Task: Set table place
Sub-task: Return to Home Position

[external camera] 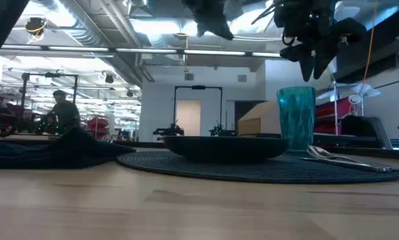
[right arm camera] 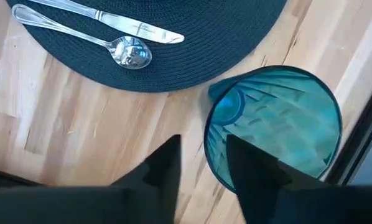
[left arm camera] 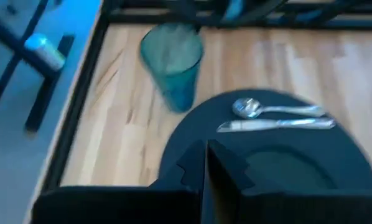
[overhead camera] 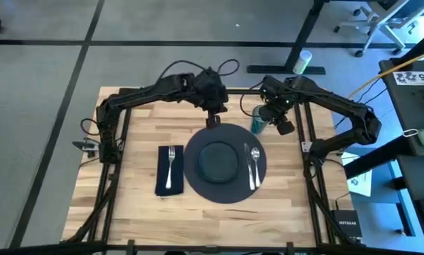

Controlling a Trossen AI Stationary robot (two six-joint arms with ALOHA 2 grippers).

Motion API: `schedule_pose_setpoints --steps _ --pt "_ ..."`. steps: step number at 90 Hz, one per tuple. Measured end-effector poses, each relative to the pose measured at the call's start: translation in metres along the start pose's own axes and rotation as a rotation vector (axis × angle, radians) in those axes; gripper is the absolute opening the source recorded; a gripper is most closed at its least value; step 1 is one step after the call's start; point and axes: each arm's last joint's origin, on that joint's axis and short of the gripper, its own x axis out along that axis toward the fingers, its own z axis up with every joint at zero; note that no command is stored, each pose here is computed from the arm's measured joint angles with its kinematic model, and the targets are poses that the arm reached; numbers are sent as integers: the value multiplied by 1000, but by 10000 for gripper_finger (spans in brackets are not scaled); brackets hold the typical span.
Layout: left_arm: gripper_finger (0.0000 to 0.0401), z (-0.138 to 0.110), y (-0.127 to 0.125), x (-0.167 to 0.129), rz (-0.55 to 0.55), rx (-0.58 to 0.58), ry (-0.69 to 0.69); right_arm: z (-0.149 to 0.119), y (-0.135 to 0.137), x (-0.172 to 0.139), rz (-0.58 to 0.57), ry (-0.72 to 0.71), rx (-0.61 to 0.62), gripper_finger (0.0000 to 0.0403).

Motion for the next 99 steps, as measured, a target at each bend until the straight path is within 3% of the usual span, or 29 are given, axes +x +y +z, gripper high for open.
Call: schedule_pose_setpoints --steps 12,25,48,68,99 --pt "0 3 -5 1 -33 8 -26 -1 4 -3 18 -36 -21 8" --pt "0 9 -12 2 -39 21 -76 1 17 -15 -15 -100 -69 13" --pt "0 29 -29 10 -37 71 -330 0 47 -30 -111 -206 -111 2" --pt "0 21 -39 37 -47 35 -486 -11 70 -35 -187 -306 -109 0" --pt "0 -1 -55 55 -80 35 -441 -32 92 -17 -267 -573 -105 0"
